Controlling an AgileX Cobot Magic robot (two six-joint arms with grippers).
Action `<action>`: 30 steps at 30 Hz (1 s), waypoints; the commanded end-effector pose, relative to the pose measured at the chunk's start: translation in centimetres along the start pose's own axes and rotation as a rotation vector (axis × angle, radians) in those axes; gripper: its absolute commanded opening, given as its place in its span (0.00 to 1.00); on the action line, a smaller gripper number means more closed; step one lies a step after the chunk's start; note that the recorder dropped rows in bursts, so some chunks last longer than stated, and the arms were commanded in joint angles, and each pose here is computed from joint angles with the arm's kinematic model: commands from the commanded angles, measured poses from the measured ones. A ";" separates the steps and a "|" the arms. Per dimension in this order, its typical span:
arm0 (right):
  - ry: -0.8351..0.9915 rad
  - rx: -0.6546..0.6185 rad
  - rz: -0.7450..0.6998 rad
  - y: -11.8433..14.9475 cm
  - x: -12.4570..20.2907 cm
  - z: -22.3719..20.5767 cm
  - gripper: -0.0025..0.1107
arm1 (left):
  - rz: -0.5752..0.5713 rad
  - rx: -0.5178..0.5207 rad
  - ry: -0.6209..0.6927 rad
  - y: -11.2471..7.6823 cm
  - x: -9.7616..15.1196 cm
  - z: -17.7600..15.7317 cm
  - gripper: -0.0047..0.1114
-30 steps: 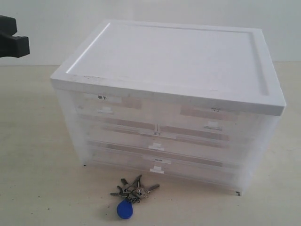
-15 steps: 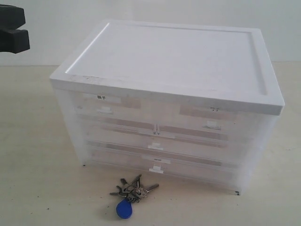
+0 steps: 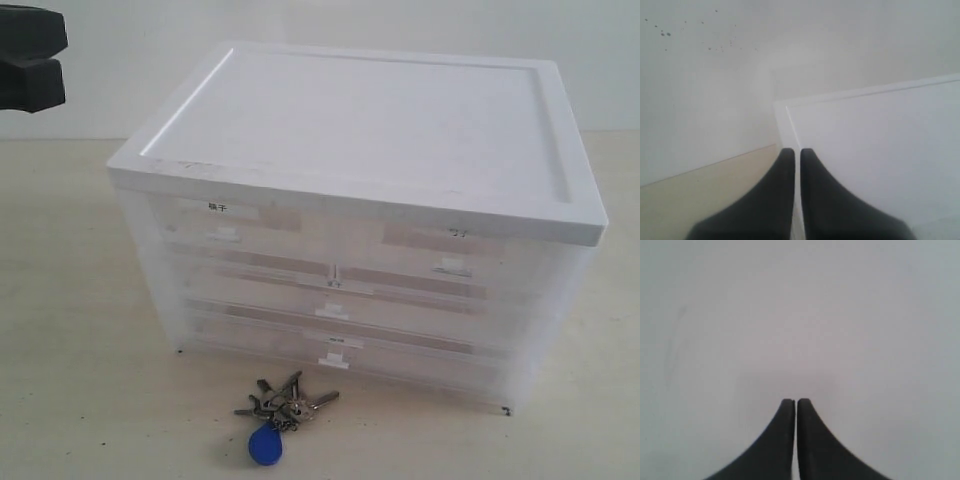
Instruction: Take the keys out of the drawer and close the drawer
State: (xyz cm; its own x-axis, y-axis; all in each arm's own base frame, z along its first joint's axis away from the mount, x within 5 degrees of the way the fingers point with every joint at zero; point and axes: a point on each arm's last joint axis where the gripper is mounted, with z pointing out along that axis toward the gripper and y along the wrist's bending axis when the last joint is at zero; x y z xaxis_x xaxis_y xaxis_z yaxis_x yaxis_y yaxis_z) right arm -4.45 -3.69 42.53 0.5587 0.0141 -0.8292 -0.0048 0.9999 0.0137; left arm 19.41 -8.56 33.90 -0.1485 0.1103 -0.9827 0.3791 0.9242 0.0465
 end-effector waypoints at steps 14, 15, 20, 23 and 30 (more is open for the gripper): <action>1.317 -0.131 -0.132 7.4 20.1 11.4 0.02 | 0.008 -0.055 0.058 0.5 1.9 0.0 0.08; 1.334 -0.137 -0.140 7.7 20.8 11.7 0.02 | 0.007 -0.059 0.069 0.7 2.1 0.3 0.08; 1.319 -0.140 -0.126 8.3 22.6 13.2 0.02 | -0.070 -0.089 0.115 2.4 2.9 1.5 0.08; 1.287 -0.066 -0.113 7.0 22.2 14.3 0.02 | -0.118 -0.096 0.119 3.8 2.9 2.3 0.08; 1.384 -0.045 -0.001 5.3 25.9 15.6 0.02 | -0.331 0.123 0.195 6.2 4.7 5.9 0.08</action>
State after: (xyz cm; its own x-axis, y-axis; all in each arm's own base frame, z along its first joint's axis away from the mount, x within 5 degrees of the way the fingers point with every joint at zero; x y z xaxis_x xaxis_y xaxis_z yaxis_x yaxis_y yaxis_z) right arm 21.68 1.87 30.55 -0.7030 -0.0481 -0.7096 -0.0207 0.9987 -0.0471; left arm 25.35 -4.54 29.06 -0.4002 -0.0607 -0.9144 0.3237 0.9241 -0.2030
